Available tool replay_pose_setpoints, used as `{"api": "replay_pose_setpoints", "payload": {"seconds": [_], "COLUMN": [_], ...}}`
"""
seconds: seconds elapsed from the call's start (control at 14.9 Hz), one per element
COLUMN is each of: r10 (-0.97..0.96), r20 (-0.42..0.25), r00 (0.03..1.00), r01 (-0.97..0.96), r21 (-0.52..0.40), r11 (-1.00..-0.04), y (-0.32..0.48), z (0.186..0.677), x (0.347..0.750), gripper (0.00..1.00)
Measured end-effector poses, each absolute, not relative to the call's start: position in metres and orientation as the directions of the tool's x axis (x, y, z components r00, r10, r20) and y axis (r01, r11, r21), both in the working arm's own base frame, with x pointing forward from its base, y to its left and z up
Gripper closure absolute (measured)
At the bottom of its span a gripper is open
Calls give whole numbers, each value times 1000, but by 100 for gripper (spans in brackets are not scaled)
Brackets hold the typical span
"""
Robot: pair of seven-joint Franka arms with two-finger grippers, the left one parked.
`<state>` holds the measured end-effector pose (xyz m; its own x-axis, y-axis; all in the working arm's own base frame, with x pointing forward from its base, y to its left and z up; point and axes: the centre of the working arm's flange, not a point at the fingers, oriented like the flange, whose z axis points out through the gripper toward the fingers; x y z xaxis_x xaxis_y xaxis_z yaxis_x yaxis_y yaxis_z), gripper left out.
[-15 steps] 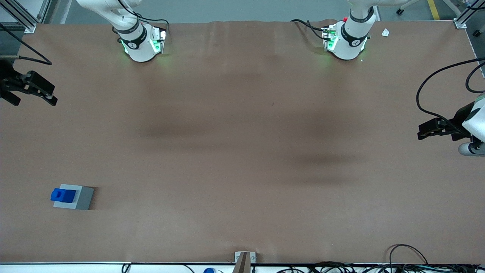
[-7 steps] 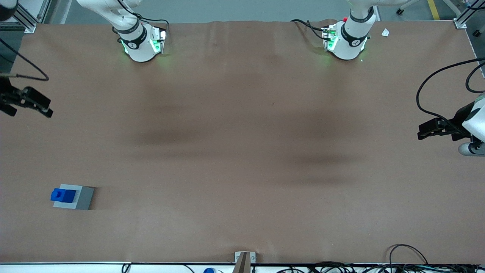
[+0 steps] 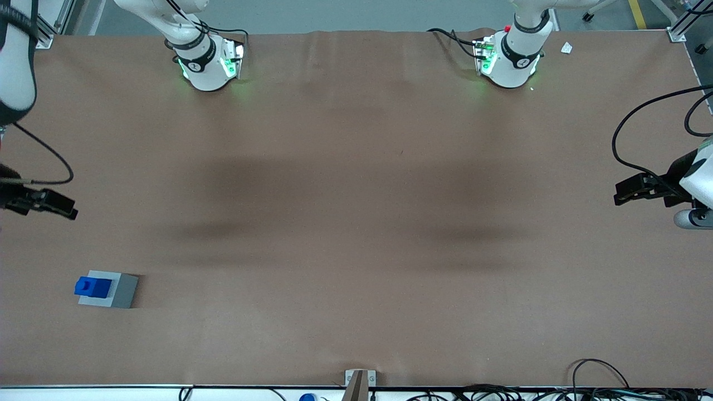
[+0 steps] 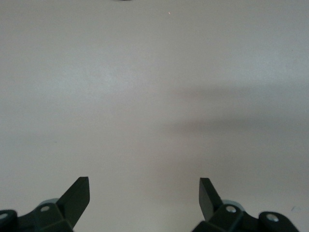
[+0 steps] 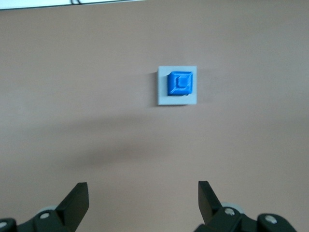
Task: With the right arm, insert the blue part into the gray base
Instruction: 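Move the open right gripper down toward the blue part in the gray base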
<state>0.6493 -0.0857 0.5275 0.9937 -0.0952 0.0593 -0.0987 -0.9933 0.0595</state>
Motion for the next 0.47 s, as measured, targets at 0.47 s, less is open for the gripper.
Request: {"api": "replay_pose_setpoints", "payload": {"seconds": [0.47], "r10": [-75], "r20": [95], "r00": [993], "r01": [-82], "r21": [74], "r11": [-994], "y": [-145], "z": [401], "x": [709], "gripper": [0]}}
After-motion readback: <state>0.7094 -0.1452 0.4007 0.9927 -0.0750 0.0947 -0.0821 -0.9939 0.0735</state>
